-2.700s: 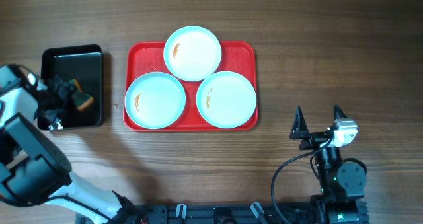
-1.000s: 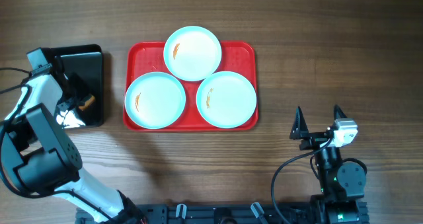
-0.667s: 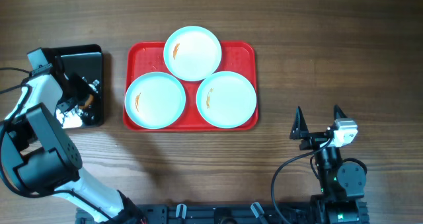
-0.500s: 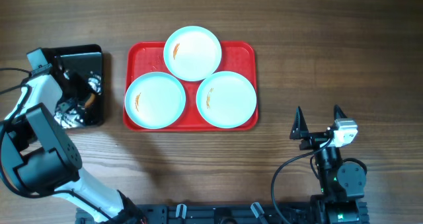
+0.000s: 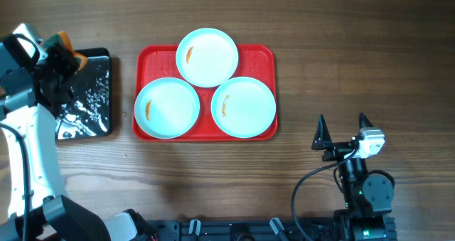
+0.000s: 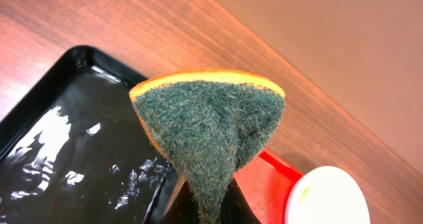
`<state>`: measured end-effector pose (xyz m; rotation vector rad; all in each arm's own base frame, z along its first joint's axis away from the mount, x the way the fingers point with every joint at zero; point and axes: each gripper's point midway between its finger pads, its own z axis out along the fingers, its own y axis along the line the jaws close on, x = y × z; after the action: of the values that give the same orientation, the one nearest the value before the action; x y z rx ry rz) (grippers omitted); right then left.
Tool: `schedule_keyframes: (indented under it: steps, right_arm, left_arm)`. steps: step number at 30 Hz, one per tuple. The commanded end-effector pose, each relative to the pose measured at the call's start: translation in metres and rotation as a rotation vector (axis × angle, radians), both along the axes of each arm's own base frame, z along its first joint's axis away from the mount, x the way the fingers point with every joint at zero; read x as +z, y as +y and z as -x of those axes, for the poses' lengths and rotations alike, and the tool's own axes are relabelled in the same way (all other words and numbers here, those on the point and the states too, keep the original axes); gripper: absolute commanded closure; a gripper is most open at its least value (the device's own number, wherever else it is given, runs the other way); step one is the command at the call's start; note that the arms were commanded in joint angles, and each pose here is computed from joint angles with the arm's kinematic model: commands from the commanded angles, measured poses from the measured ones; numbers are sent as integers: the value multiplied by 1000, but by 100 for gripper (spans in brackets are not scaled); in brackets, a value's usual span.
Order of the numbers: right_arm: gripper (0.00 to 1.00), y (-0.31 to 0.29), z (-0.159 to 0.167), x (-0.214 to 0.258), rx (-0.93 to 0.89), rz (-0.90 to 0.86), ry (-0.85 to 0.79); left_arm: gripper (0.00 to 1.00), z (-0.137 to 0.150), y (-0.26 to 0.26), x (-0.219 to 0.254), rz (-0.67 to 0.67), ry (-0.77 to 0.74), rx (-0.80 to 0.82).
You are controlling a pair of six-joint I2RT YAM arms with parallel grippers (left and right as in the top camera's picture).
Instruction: Clean dirty plates on tray and stack at the side
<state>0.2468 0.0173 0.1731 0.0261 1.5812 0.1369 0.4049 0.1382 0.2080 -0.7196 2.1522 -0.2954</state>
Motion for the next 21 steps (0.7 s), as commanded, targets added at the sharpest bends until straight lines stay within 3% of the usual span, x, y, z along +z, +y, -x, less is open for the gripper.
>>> schedule_keyframes:
  steps: [1, 7, 8, 9, 11, 15, 21]
  right_arm:
    - [0, 0, 0, 2, 4, -9, -8]
    - [0, 0, 0, 2, 4, -8, -8]
    - [0, 0, 0, 2, 4, -9, -8]
    - [0, 0, 0, 2, 4, -8, -8]
    - [0, 0, 0, 2, 4, -9, -8]
    - [0, 0, 0, 2, 4, -8, -8]
    - [0, 0, 0, 2, 4, -8, -8]
  left_arm:
    - [96, -9, -17, -17, 54, -11, -176]
    - [96, -6, -7, -40, 259, -41, -243]
    - [96, -4, -5, -42, 307, -54, -255]
    - [96, 4, 2, -49, 444, -90, -283]
    - [96, 9, 6, -52, 517, -106, -291]
    - [96, 16, 0, -34, 680, -224, -395]
    - [96, 22, -12, 13, 706, -433, -620]
